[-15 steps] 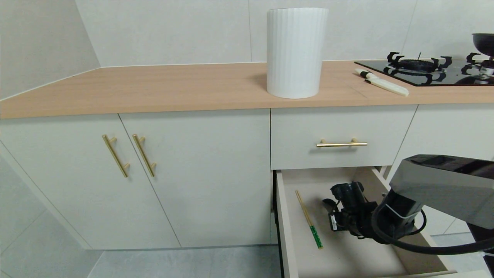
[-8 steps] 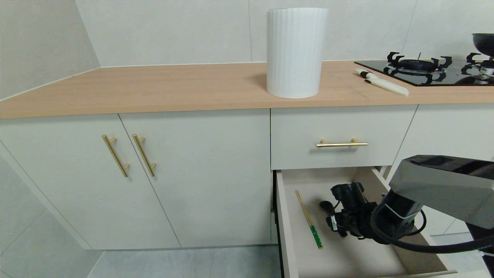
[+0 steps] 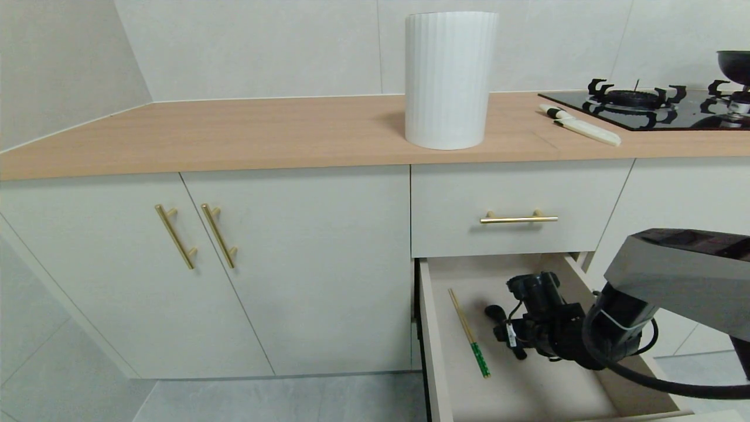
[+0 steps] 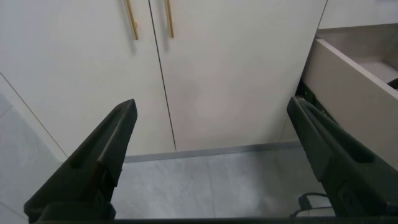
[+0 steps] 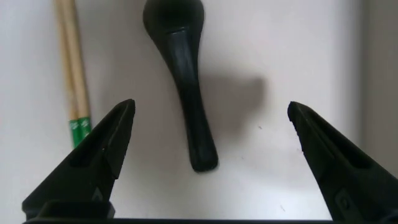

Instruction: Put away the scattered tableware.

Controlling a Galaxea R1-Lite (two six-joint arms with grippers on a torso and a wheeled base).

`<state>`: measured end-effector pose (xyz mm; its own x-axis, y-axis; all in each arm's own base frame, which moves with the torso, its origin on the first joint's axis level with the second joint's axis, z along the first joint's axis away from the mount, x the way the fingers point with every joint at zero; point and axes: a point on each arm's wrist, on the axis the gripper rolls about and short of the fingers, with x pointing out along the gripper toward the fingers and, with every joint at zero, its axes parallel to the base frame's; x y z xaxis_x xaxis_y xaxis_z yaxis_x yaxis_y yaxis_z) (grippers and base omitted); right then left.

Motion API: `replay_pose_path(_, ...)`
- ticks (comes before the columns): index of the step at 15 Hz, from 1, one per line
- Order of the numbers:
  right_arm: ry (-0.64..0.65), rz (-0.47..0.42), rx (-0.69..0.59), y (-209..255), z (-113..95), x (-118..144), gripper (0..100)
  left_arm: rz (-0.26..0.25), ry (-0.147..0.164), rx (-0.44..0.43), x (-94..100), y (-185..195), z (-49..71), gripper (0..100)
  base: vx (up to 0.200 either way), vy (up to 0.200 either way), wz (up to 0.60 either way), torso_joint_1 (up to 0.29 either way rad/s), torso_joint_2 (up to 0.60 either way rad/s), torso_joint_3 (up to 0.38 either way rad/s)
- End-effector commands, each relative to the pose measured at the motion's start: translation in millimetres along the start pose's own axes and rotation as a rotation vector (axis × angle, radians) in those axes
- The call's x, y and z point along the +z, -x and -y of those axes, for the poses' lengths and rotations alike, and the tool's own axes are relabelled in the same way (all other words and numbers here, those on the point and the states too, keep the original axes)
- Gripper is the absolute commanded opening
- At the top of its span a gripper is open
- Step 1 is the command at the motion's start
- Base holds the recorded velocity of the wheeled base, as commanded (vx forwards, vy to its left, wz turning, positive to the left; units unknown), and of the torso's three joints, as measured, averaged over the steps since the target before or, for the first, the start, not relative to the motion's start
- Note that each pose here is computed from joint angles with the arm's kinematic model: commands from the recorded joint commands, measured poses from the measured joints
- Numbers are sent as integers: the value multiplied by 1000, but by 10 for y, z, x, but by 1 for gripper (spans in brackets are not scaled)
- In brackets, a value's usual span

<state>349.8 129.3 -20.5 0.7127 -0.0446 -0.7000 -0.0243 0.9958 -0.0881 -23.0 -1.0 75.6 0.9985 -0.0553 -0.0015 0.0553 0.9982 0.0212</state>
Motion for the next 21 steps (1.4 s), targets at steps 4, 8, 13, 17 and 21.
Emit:
replay_pose_path(4, -12, 41, 50, 813, 170, 359, 100, 0, 0, 0, 0, 0, 0, 100, 0, 0, 0, 0, 0, 0)
replay_pose_path(8, 8, -39, 128, 1303, 265, 450, 100, 0, 0, 0, 0, 0, 0, 100, 0, 0, 0, 0, 0, 0)
replay_pose_path(13, 23, -69, 134, 1586, 315, 495, 100, -2, -6, 0, -2, 0, 0, 100, 0, 0, 0, 0, 0, 0)
replay_pose_path(17, 34, -80, 132, 1654, 342, 476, 100, 0, 7, 11, 0, 0, -2, 100, 0, 0, 0, 0, 0, 0)
replay_pose_path(21, 56, -107, 138, 1816, 353, 449, 100, 0, 7, 11, 0, 0, -2, 100, -200, 0, 0, 6, -2, 0)
